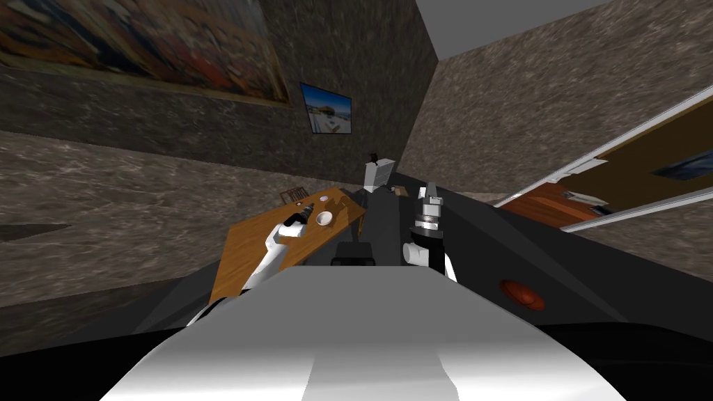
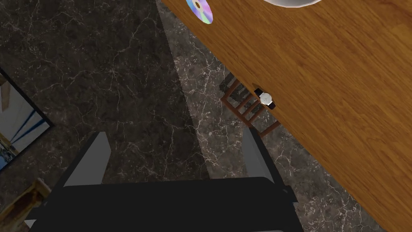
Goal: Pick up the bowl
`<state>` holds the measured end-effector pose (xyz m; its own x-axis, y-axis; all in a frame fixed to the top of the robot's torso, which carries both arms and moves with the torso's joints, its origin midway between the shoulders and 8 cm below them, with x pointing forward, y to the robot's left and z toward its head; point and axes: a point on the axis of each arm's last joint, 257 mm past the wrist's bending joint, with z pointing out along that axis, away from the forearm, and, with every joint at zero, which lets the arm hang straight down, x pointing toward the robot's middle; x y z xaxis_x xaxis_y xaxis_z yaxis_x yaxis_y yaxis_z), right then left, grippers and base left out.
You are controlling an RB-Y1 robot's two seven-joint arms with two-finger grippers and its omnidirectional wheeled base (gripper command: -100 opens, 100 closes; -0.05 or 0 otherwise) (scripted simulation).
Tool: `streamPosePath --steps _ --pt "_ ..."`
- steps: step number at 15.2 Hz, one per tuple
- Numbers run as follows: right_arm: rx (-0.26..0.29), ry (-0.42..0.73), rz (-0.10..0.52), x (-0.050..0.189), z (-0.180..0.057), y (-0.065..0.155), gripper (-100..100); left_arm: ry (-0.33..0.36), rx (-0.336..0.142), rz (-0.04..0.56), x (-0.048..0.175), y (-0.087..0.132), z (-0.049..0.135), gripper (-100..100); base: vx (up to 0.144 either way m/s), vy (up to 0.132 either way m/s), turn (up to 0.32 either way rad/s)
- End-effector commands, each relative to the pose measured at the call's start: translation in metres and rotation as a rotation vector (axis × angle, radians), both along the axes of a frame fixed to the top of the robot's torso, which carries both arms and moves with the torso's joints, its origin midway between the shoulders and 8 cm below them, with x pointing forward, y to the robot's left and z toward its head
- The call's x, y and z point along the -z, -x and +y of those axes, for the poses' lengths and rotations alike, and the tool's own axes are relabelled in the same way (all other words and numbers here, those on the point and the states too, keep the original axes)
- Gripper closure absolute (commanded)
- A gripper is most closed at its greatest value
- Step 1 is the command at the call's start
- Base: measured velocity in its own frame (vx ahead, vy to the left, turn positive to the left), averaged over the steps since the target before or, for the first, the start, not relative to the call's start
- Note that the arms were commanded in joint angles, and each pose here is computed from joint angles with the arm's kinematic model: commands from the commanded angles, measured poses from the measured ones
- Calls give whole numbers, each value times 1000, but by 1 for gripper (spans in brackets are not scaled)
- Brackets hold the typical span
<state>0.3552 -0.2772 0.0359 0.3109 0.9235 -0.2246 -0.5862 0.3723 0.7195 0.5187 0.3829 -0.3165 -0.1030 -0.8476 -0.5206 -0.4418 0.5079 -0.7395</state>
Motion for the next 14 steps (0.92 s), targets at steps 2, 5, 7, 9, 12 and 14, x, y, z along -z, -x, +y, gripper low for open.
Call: streamPosePath --steps 2,5,7,9,12,14 --pt "0 0 0 0 0 0 0 1 -15 66 17 4 7 -100 25 -13 -48" --pt "0 0 0 0 0 0 0 4 -37 169 43 7 18 -100 25 -17 -65" --pt "0 0 0 0 0 0 0 7 -44 202 52 13 20 -100 26 -16 -42" --pt "0 0 0 0 0 0 0 11 -55 256 65 17 25 -100 13 -8 -23" --pt "0 0 0 0 0 0 0 18 -68 324 80 24 29 -100 19 -12 -47" --pt "0 0 0 0 0 0 0 19 -70 336 82 26 30 -100 21 -11 -36"
